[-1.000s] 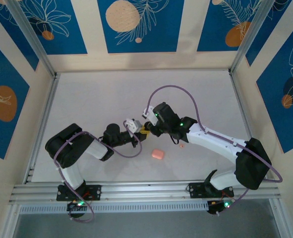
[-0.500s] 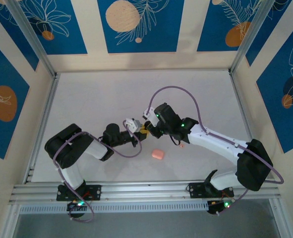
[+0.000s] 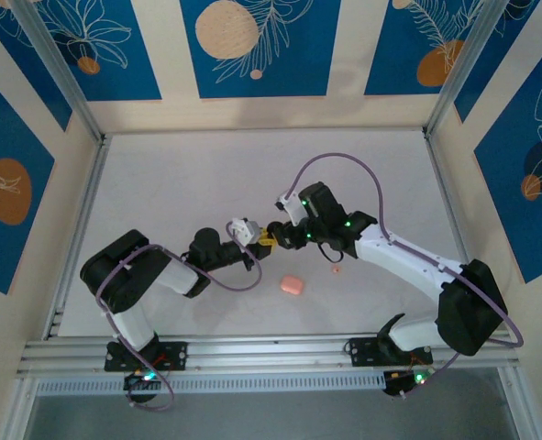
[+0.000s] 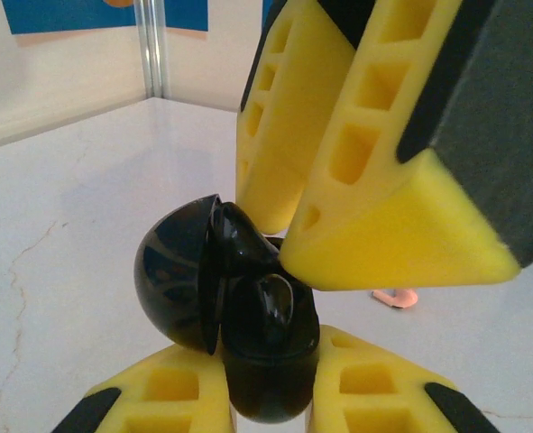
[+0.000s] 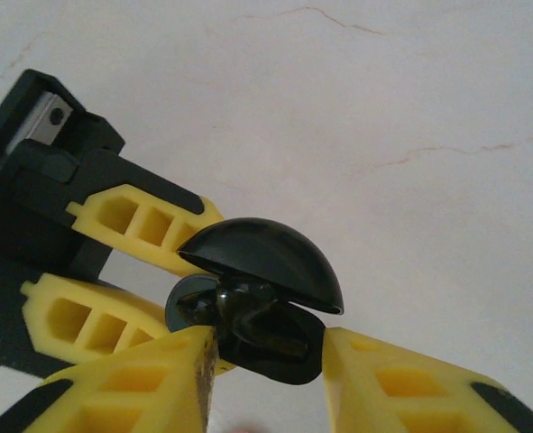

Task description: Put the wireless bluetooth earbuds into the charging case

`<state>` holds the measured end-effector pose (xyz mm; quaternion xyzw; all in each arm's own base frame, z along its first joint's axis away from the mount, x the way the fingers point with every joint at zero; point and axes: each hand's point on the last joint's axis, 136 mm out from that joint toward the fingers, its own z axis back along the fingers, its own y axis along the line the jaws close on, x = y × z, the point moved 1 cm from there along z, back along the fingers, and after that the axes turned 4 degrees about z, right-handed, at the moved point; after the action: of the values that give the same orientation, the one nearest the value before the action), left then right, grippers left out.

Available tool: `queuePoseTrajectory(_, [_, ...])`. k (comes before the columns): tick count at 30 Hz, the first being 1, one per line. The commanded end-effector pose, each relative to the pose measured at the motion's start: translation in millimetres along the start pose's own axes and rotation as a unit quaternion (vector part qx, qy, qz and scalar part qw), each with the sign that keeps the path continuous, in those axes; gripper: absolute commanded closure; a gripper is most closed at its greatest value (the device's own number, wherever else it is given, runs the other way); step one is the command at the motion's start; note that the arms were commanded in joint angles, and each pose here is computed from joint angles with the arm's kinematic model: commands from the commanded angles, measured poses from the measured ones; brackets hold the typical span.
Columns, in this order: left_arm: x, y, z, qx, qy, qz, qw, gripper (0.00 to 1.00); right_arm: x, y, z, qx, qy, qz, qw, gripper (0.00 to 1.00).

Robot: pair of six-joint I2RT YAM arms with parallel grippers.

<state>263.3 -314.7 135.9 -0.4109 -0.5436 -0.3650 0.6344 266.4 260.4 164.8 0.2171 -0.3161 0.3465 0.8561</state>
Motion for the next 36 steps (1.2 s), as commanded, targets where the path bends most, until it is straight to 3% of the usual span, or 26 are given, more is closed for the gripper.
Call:
queuePoseTrajectory(1, [25, -11, 3, -0.018, -0.043, -0.035, 0.998, 0.82, 11, 14, 18, 0.052, -0.029, -0.025, 0.998, 0.6])
queuePoseTrajectory(14, [16, -12, 6, -0.018, -0.037, -0.06, 0.997, 0.82, 36, 20, 68, 0.164, -0.099, -0.115, 0.975, 0.55])
queuePoseTrajectory(24, [13, -15, 6, -0.024, -0.033, -0.076, 0.996, 0.82, 16, 22, 59, 0.181, -0.033, -0.215, 0.959, 0.66])
queuePoseTrajectory(31, [12, -14, 6, -0.02, -0.032, -0.077, 0.996, 0.82, 13, 34, 45, 0.141, 0.0, -0.179, 0.974, 0.69])
queuePoseTrajectory(36, [12, -13, 6, -0.019, -0.03, -0.077, 0.996, 0.82, 15, 35, 32, 0.138, 0.036, -0.206, 0.968, 0.69])
